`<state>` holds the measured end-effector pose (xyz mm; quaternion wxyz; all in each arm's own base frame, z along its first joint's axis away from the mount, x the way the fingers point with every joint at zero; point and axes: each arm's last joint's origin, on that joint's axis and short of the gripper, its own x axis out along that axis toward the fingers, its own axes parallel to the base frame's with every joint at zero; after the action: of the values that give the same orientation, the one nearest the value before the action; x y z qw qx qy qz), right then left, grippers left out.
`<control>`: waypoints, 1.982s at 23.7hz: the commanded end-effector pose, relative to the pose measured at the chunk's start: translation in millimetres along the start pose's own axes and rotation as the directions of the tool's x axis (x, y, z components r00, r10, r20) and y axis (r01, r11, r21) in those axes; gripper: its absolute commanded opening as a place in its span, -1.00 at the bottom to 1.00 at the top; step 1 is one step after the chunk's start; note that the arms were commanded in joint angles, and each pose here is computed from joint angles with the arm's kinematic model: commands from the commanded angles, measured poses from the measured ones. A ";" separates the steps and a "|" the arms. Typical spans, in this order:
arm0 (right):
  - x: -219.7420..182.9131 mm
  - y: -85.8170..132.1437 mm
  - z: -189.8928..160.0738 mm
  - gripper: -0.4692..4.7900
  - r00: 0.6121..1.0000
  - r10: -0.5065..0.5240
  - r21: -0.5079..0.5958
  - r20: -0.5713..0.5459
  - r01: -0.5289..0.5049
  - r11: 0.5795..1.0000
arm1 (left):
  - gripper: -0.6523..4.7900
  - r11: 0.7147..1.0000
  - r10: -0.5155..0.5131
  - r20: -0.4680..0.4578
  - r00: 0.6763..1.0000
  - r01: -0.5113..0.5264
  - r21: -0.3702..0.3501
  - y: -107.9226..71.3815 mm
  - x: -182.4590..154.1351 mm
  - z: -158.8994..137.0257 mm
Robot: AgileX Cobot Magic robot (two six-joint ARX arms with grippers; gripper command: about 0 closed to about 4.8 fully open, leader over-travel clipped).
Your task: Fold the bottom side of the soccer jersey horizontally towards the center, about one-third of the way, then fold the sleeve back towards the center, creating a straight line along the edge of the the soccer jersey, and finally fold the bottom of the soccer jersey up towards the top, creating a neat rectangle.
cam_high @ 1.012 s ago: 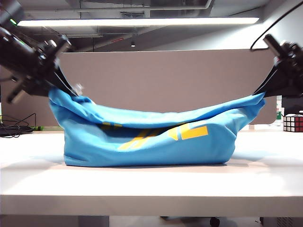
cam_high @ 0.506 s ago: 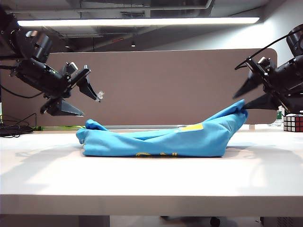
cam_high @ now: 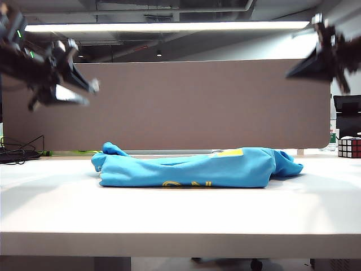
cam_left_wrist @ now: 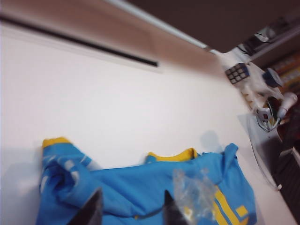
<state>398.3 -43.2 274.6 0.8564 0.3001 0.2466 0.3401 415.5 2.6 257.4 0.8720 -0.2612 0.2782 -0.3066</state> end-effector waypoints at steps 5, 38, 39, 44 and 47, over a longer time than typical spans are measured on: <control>-74.7 112.2 -0.1 -0.78 0.959 -0.276 -0.364 0.068 0.282 0.888 | -0.62 0.952 0.097 0.165 0.981 -0.140 0.272 -84.3 -97.9 -20.3; -163.6 114.7 -260.4 -0.83 0.741 -0.413 -0.301 0.530 0.620 0.725 | -0.78 0.892 0.179 0.605 0.776 -0.387 0.232 -92.7 -191.9 -255.7; -162.5 112.0 -261.7 -0.83 0.739 -0.416 -0.299 0.530 0.622 0.724 | -0.78 0.889 0.181 0.604 0.777 -0.392 0.239 -90.3 -190.0 -256.8; -155.3 94.3 -269.7 -0.83 0.710 -0.441 -0.281 0.550 0.654 0.703 | -0.78 0.863 0.167 0.619 0.768 -0.417 0.285 -78.1 -181.8 -264.5; -149.7 81.6 -275.8 -0.83 0.697 -0.439 -0.277 0.567 0.663 0.695 | -0.78 0.856 0.170 0.625 0.762 -0.429 0.290 -75.2 -180.1 -266.3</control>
<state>91.8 -8.6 168.8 0.9953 0.0725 0.0568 0.0295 96.7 -1.8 168.8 0.9865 -0.1115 -0.0122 -0.1193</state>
